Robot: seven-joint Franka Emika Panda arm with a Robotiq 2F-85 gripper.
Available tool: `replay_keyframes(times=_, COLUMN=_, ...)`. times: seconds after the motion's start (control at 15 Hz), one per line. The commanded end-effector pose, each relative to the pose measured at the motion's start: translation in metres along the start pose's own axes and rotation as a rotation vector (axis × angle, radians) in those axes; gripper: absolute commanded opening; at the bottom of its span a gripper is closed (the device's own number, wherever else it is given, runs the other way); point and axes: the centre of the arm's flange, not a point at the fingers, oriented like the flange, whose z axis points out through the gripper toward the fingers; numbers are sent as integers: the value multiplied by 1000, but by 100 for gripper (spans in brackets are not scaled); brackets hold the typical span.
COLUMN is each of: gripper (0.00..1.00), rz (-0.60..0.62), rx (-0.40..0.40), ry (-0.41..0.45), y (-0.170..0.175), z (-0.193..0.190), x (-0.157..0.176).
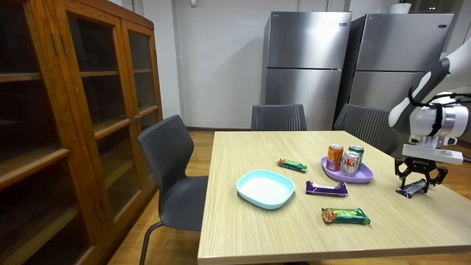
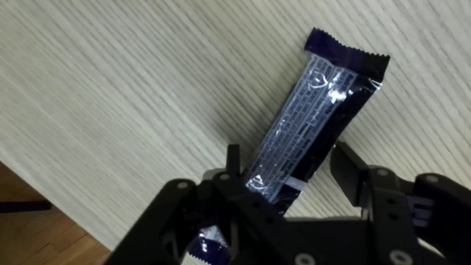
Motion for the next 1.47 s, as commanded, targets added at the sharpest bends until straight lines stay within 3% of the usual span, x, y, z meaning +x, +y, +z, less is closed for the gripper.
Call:
replay_keyframes(times=0.0, gripper=34, rz=30, rx=18, ry=-14, y=0, z=3, x=5)
replay_keyframes(times=0.27, gripper=4, rz=32, rx=39, ry=-8, y=-4, z=-3, x=2)
replay_keyframes(times=0.73, gripper=6, rz=-15, rx=34, ry=4, y=8, z=-39, x=-26)
replay_keyframes(times=1.13, gripper=6, rz=-65, rx=36, ry=1, y=13, z=-68, x=-86)
replay_keyframes(times=1.4, gripper=6, rz=-127, rx=17, ry=-2, y=-7, z=-80, x=-136)
